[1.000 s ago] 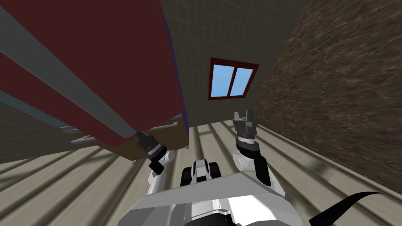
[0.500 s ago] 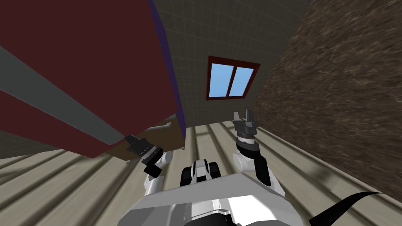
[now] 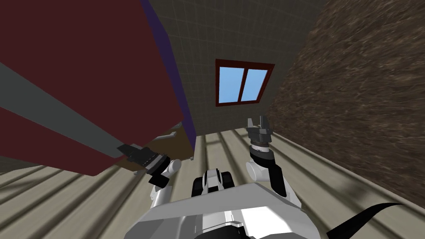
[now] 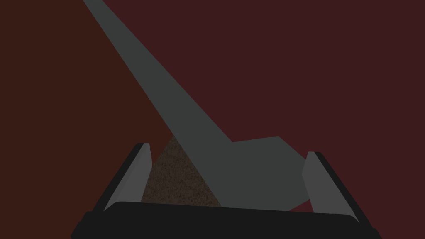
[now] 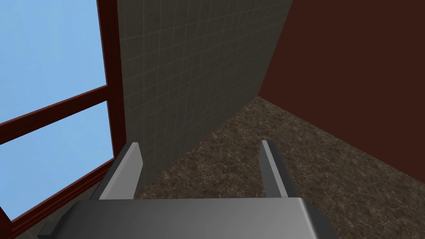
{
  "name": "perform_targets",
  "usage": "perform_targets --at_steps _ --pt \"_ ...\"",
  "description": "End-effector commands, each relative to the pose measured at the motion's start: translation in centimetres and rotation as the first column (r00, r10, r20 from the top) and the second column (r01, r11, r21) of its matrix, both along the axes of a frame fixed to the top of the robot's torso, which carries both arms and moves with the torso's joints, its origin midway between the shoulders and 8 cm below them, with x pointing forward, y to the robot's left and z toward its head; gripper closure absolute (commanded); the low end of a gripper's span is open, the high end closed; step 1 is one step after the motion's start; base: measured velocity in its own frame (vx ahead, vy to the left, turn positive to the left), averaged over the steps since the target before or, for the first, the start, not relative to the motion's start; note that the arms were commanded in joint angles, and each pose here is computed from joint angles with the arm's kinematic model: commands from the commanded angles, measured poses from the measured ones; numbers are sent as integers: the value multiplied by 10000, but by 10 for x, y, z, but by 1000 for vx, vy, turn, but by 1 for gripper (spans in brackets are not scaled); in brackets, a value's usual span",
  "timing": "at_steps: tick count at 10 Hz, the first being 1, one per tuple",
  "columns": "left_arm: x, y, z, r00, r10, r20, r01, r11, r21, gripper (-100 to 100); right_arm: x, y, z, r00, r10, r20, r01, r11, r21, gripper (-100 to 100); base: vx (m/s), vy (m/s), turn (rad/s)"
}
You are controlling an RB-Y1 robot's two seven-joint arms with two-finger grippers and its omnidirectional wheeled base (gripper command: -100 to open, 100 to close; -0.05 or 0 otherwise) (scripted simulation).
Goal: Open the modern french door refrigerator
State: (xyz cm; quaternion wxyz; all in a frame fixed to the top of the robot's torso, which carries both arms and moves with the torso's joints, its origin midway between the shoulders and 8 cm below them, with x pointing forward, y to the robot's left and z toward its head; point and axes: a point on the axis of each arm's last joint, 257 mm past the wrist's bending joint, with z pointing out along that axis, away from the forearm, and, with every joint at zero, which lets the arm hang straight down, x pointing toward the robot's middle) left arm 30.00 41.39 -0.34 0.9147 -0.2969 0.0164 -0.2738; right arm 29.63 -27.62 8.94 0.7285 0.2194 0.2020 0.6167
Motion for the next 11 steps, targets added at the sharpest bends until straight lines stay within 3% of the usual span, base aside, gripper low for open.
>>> perform_targets --at_steps 1,4,5,6,11 --pt "6 3 12 10000 -17 0 17 9999 -101 -100 0 0 0 10000 -1 -1 1 10000 -1 0 -24 29 10" --pt "15 5 32 9999 -106 -1 106 9996 -272 -100 0 0 0 10000 -2 -2 2 10000 -2 0 -14 27 33" --pt "17 4 24 9999 -139 -63 137 9995 -289 -100 0 0 0 10000 -1 -2 1 10000 -2 0 -2 23 -8" --pt "19 4 24 9998 -155 -107 152 9994 -299 0 0 0 0 10000 -1 -2 1 10000 -1 0 10 11 -14" --pt "21 5 22 9996 -206 -187 200 9992 -341 0 0 0 0 10000 -1 -1 1 10000 -1 0 3 2 -3"
